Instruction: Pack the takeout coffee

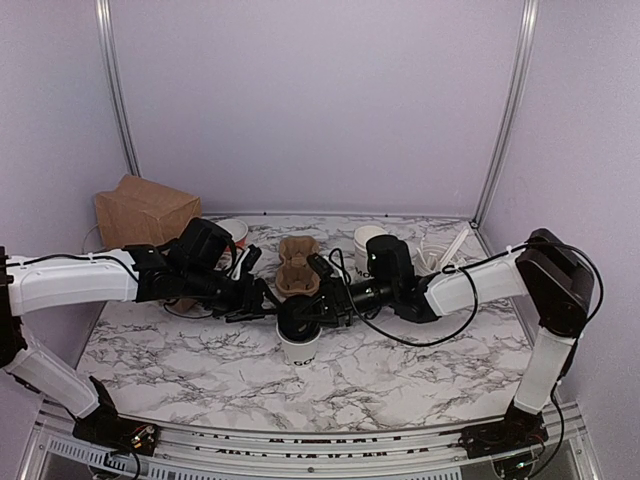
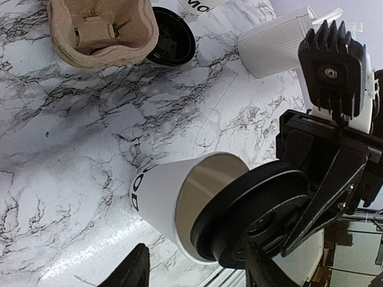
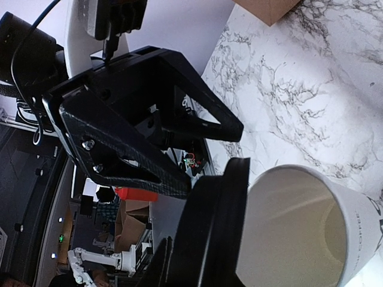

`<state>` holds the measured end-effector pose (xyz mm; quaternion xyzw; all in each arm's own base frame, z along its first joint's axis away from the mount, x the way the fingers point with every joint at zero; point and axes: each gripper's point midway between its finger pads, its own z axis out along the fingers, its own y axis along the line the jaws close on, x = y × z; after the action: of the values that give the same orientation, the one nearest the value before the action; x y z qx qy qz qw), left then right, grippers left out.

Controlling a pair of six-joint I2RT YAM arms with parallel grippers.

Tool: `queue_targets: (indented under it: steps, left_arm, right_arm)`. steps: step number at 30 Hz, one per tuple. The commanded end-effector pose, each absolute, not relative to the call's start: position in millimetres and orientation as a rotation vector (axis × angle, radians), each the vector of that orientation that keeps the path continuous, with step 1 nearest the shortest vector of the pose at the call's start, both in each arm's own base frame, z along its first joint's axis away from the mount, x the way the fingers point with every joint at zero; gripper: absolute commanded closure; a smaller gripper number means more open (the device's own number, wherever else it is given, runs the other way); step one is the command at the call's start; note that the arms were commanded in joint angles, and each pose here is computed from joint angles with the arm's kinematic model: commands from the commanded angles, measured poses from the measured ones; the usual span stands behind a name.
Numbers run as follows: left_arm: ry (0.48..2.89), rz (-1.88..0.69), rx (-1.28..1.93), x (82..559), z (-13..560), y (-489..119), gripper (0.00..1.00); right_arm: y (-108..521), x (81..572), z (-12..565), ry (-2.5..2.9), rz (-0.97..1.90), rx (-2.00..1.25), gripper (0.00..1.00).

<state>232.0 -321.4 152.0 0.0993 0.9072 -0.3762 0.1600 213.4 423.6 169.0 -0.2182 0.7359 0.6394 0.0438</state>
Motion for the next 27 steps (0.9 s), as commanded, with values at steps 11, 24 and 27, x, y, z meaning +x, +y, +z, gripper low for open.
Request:
queue_targets:
  steps: [11,24,27]
  left_arm:
    - [2.587,-1.043,0.298,233.5,144.2,-327.4,0.45]
    - [2.594,-1.04,0.321,231.3,142.1,-334.5,0.45]
    - [2.596,-1.037,0.329,230.5,141.4,-336.1,0.45]
  right_arm:
    - [418.5,219.8,159.1,2.292,1.881,-0.666,0.82]
    - [416.7,222.7,155.8,2.321,1.808,-0.679,0.8]
    - [416.9,223.6,156.1,2.321,1.799,-0.683,0.8]
